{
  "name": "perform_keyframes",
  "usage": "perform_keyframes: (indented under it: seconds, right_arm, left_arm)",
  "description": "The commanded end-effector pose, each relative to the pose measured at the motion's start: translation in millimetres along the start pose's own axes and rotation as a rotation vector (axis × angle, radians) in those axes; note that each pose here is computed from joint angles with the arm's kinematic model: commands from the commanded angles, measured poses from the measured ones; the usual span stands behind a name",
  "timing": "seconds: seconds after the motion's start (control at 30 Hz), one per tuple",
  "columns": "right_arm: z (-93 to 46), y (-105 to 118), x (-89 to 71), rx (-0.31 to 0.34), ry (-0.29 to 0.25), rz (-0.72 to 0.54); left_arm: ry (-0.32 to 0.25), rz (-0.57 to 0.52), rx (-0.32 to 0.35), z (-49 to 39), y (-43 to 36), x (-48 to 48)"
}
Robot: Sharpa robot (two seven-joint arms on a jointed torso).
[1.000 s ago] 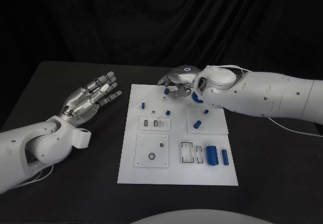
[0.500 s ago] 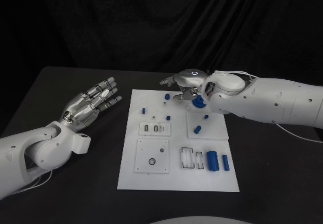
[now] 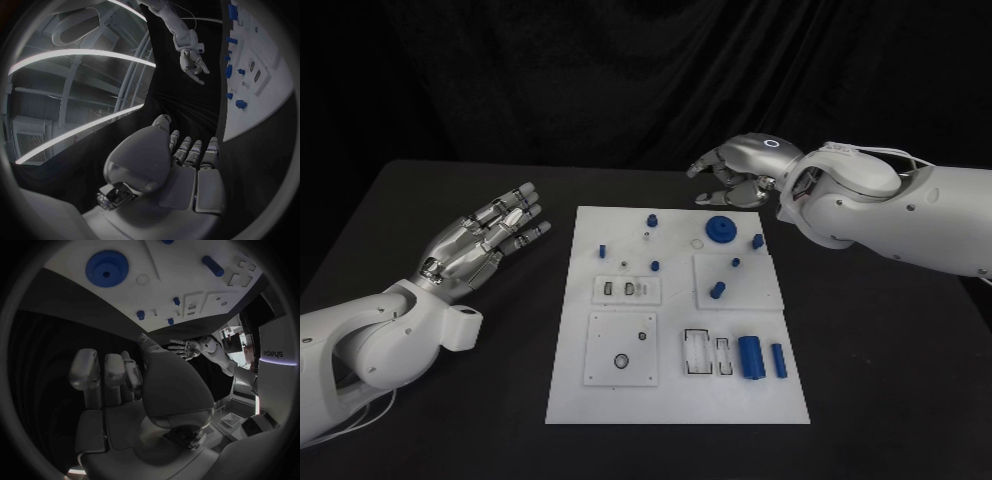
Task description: Assemble the parts on the task board
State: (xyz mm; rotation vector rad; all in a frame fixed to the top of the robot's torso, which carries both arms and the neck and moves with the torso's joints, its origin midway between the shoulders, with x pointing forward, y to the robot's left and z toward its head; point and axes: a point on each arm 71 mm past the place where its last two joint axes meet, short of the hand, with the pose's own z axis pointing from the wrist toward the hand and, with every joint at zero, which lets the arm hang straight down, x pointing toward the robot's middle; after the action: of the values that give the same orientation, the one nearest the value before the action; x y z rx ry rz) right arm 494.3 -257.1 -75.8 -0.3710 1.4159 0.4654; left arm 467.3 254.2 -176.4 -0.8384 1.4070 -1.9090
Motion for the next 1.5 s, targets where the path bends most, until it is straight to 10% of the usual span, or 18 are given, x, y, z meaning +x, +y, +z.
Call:
perform_keyframes:
  seconds: [0.03, 0.37, 1.5]
  right_arm:
    - [-10.9, -15, 4.1, 0.124, 0.069, 0.058]
    - [-33.7, -40, 22.3, 0.242, 0.128, 0.052]
    - [-32.7, -36, 56.9, 0.243, 0.166, -0.007]
  left_arm:
    - [0.001, -0.006, 0.110, 1.1, -8.0, 2.0]
    - [0.001, -0.005, 0.109, 1.4, -7.6, 0.8]
    - [0.007, -0.009, 0.106, 2.7, -5.7, -0.6]
